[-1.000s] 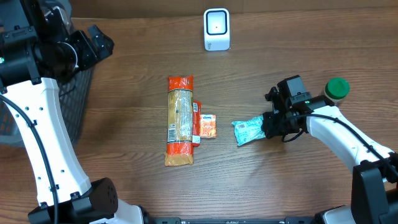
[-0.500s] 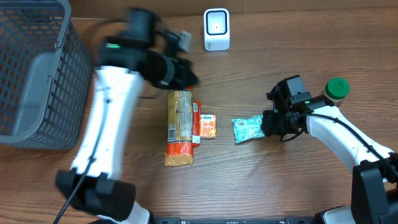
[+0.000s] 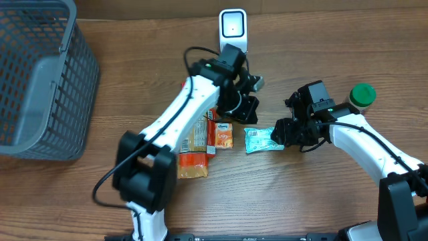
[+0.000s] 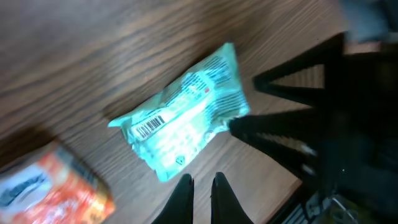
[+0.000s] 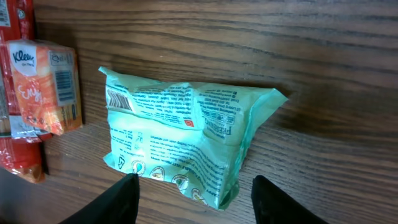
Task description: Scan the item barcode
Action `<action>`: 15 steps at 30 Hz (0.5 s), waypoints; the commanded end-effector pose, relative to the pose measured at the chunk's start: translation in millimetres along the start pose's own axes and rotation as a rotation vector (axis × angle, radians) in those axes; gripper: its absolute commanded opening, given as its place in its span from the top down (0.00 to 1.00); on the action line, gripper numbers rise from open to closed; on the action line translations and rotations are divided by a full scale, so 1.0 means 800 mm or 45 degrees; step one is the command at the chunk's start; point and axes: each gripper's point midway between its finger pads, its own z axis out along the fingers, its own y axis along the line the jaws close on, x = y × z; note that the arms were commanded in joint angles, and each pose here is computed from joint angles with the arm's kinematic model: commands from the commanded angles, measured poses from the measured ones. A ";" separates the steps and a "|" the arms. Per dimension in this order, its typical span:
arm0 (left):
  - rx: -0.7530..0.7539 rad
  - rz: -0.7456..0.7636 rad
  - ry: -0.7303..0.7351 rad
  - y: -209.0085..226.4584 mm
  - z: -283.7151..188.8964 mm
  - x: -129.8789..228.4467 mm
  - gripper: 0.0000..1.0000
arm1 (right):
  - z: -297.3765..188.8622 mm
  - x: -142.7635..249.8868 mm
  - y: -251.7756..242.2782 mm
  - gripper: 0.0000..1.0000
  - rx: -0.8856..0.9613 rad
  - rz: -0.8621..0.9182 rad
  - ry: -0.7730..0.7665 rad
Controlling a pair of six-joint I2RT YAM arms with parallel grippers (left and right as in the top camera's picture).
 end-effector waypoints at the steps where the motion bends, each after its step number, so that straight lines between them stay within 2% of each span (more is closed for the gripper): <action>1: -0.010 -0.036 0.076 0.010 0.028 0.009 0.96 | -0.006 -0.004 0.001 0.47 -0.022 0.012 -0.013; 7: -0.121 -0.061 0.073 0.037 0.044 0.003 0.96 | -0.036 -0.009 0.054 0.78 -0.361 0.046 0.039; 10: -0.123 -0.090 0.087 0.043 0.056 0.003 0.96 | -0.032 -0.007 0.052 0.82 -0.347 0.083 0.056; 15: -0.104 -0.127 0.106 0.049 0.073 0.003 0.96 | -0.015 -0.002 0.047 0.83 -0.311 0.125 0.081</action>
